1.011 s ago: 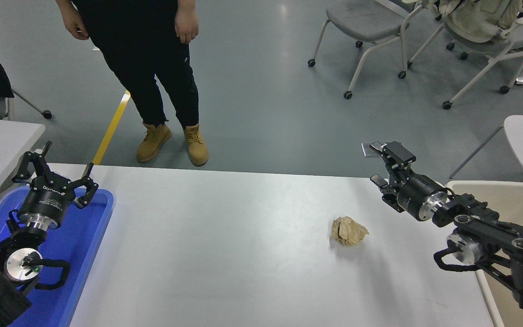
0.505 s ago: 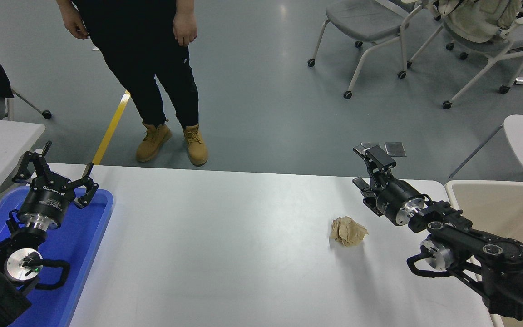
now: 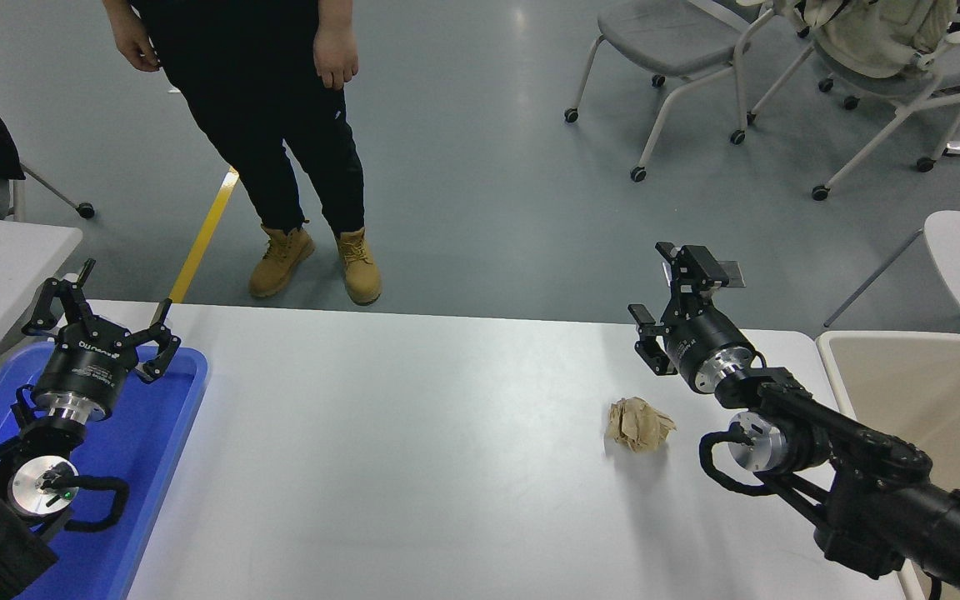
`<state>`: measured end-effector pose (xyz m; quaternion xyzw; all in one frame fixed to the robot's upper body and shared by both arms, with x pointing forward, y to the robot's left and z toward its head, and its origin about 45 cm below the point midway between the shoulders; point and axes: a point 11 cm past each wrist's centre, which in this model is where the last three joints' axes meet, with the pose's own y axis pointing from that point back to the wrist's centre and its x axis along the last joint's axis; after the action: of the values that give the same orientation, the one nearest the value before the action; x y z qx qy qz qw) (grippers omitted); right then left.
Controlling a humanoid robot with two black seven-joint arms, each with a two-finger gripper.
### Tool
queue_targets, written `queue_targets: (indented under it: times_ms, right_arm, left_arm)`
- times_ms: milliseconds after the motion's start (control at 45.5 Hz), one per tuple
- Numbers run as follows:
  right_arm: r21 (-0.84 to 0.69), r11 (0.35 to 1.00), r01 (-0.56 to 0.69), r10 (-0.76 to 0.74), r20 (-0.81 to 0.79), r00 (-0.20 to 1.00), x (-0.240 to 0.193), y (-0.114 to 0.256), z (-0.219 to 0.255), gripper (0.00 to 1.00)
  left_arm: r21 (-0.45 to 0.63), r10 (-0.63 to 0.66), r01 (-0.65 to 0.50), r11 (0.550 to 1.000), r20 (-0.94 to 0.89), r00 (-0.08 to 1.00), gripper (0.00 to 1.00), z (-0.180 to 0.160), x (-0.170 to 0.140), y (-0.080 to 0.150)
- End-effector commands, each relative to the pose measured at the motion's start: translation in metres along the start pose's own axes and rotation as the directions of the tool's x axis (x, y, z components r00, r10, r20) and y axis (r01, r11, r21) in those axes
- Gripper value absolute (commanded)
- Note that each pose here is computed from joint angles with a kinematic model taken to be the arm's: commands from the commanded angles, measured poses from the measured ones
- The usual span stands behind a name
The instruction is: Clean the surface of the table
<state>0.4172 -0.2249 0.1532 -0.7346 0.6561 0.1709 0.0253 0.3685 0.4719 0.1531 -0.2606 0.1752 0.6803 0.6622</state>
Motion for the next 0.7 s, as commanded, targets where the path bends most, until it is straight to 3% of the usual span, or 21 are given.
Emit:
queue_targets:
  times_ms: [0, 681]
  right_arm:
    - [-0.023, 0.997, -0.076, 0.079, 0.142, 0.987, 0.000, -0.003, 0.017, 1.00]
    - [-0.007, 0.987, -0.161, 0.160, 0.165, 0.973, 0.023, -0.008, 0.011, 1.00]
  left_arm:
    - [0.000, 0.000, 0.000, 1.000, 0.000, 1.000, 1.00, 0.000, 0.000, 0.000]
    - [0.000, 0.000, 0.000, 1.000, 0.000, 1.000, 1.00, 0.000, 0.000, 0.000]
